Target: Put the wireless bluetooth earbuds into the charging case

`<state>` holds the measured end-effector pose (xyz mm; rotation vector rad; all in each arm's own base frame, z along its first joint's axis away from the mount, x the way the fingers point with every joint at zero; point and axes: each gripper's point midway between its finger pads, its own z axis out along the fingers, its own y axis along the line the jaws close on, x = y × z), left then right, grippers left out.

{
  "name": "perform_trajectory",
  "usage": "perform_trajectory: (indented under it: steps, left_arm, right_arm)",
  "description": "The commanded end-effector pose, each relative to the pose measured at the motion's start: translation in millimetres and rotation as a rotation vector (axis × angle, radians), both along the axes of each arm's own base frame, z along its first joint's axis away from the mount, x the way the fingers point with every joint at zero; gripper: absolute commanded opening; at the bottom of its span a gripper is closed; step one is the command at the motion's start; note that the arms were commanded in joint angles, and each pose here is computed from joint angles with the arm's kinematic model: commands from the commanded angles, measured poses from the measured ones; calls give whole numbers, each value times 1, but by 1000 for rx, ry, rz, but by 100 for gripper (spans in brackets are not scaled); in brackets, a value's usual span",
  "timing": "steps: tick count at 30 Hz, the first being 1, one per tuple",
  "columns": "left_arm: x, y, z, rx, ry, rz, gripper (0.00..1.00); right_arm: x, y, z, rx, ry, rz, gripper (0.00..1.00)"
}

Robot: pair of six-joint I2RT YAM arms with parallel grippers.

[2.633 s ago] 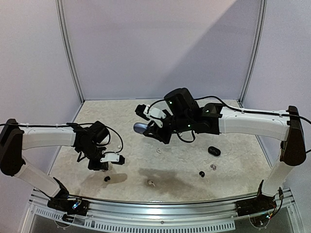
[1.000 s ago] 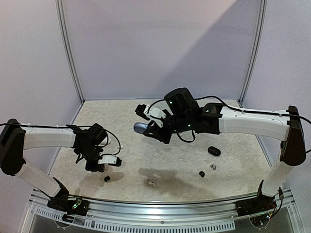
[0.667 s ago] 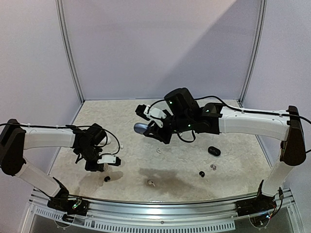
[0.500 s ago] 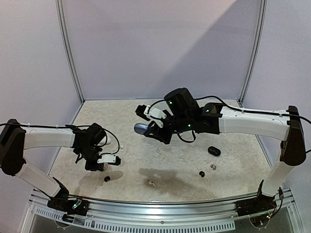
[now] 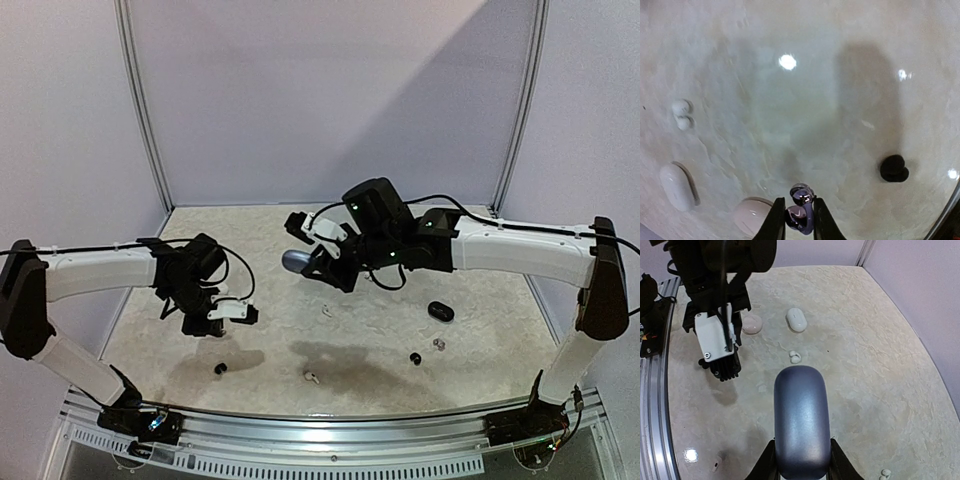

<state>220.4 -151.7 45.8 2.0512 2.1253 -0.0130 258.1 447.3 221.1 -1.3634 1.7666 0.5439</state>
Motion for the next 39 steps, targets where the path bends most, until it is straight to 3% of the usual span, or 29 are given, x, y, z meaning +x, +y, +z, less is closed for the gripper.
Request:
perform_trajectory:
  steps: [1,14,29,34,39]
  left_arm:
    - [-6,-36,8,-27,39,-51,0]
    - [-21,-162,-5,-84,149,-147,0]
    - [-39,-196,-37,-19,223,-161,1]
    - [-44,-194,-39,-13,244,-169,18]
    - [-44,-193,-41,-14,244,-192,25]
  right_arm:
    - [21,-25,-7,-11,21,-102,1]
    - [21,-121,-22,-28,43,-382,2]
    - [0,-148,-14,20,35,-389,4]
    - [-3,-144,-12,36,39,-364,5]
    - [-5,-141,-6,52,32,-341,7]
